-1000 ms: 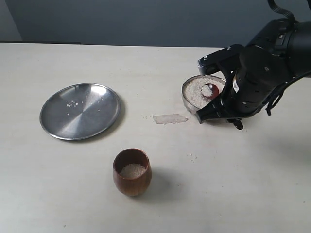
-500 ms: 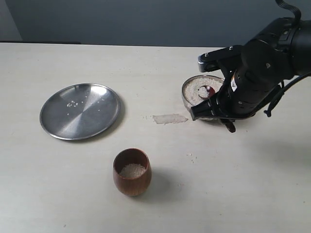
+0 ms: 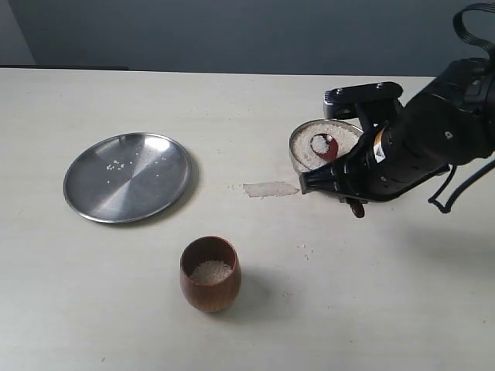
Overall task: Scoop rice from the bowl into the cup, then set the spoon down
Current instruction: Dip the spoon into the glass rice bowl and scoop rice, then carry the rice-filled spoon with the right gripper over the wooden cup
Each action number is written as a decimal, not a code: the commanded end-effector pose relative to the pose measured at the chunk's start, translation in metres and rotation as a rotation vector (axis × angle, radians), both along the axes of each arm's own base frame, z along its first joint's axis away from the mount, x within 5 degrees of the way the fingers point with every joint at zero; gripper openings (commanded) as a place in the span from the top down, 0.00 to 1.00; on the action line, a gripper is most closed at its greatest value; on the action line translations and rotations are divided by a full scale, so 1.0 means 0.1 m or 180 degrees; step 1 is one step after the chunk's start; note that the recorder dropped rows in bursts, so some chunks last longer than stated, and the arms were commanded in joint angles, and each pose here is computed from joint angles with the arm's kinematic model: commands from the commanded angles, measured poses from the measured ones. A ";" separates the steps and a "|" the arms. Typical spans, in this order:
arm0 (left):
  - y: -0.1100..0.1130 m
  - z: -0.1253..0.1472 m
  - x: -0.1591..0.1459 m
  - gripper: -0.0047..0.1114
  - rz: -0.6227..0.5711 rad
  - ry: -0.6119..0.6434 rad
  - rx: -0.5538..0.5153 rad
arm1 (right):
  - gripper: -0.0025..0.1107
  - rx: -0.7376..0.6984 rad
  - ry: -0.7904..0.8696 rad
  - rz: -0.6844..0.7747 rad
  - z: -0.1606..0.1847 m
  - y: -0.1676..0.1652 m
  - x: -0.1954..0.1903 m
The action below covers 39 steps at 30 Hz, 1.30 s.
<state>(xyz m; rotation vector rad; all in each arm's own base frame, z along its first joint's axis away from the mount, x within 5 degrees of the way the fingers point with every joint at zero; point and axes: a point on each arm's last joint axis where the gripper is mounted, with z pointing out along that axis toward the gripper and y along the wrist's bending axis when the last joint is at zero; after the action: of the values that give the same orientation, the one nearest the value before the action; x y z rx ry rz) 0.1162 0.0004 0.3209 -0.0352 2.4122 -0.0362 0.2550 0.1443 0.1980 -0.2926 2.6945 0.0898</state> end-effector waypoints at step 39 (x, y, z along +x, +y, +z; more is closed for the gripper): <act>0.00 0.02 0.01 0.96 0.0008 -0.0033 0.0007 | 0.98 0.0264 0.0215 0.2086 0.49 0.01 -0.58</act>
<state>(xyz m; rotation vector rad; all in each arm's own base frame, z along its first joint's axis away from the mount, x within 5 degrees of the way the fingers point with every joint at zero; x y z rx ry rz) 0.1162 0.0004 0.3209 -0.0352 2.4122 -0.0362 0.2008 0.1485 0.2414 -1.0899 2.5681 0.4085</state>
